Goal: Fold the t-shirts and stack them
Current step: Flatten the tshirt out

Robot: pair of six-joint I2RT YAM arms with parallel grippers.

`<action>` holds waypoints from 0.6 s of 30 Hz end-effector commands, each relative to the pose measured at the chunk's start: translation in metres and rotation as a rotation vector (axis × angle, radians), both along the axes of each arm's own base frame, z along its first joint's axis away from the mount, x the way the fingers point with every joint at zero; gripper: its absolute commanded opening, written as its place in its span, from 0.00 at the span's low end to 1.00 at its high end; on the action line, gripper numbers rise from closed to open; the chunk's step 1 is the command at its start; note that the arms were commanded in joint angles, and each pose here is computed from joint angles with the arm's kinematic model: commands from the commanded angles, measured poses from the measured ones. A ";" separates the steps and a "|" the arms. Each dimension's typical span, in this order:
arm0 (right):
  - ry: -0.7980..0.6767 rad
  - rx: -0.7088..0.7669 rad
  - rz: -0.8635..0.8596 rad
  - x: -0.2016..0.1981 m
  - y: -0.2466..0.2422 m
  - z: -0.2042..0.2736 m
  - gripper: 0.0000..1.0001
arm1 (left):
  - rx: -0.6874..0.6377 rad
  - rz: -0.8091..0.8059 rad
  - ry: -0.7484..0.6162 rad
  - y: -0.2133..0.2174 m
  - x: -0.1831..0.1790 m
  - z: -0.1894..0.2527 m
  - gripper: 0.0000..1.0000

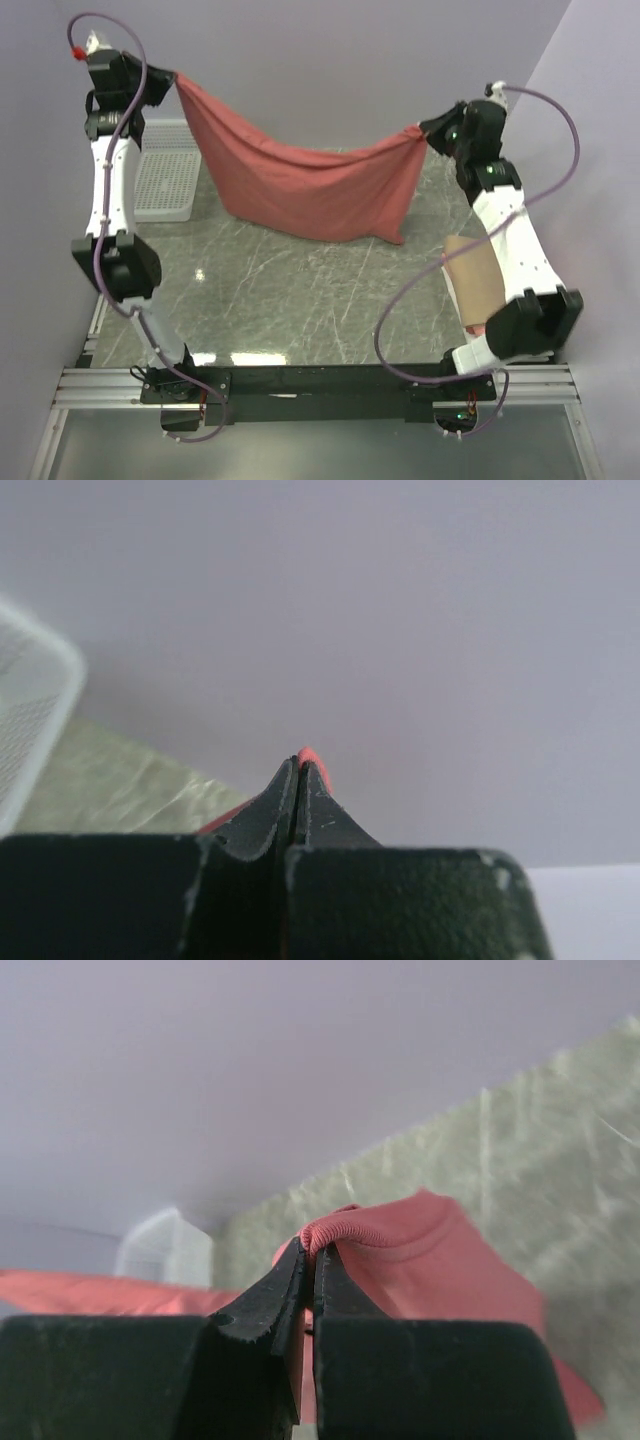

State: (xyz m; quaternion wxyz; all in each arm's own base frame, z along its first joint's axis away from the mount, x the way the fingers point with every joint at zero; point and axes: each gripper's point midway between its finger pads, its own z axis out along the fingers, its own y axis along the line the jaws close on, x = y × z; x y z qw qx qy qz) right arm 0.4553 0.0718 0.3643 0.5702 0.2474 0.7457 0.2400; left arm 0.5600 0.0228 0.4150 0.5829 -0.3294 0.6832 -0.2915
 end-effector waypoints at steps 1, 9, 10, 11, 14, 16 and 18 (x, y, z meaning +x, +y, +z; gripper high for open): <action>-0.338 0.102 0.093 0.016 0.004 0.125 0.00 | 0.005 -0.151 -0.363 -0.018 -0.008 0.129 0.00; -0.452 0.107 0.090 -0.005 -0.012 0.170 0.00 | 0.004 -0.137 -0.479 0.007 -0.058 0.158 0.00; -0.404 0.120 0.090 -0.001 -0.011 0.141 0.00 | 0.009 -0.126 -0.465 0.008 -0.063 0.151 0.01; -0.390 0.131 0.101 -0.009 -0.009 0.134 0.00 | 0.007 -0.107 -0.437 0.010 -0.066 0.141 0.01; -0.212 0.194 0.115 -0.013 -0.002 0.049 0.01 | -0.071 -0.131 -0.288 -0.002 -0.079 0.067 0.01; -0.034 0.257 0.066 -0.019 -0.011 -0.044 0.18 | -0.151 -0.104 -0.112 -0.010 -0.098 -0.025 0.01; 0.133 0.284 0.060 -0.041 -0.008 -0.129 0.46 | -0.178 -0.056 0.036 -0.018 -0.128 -0.110 0.13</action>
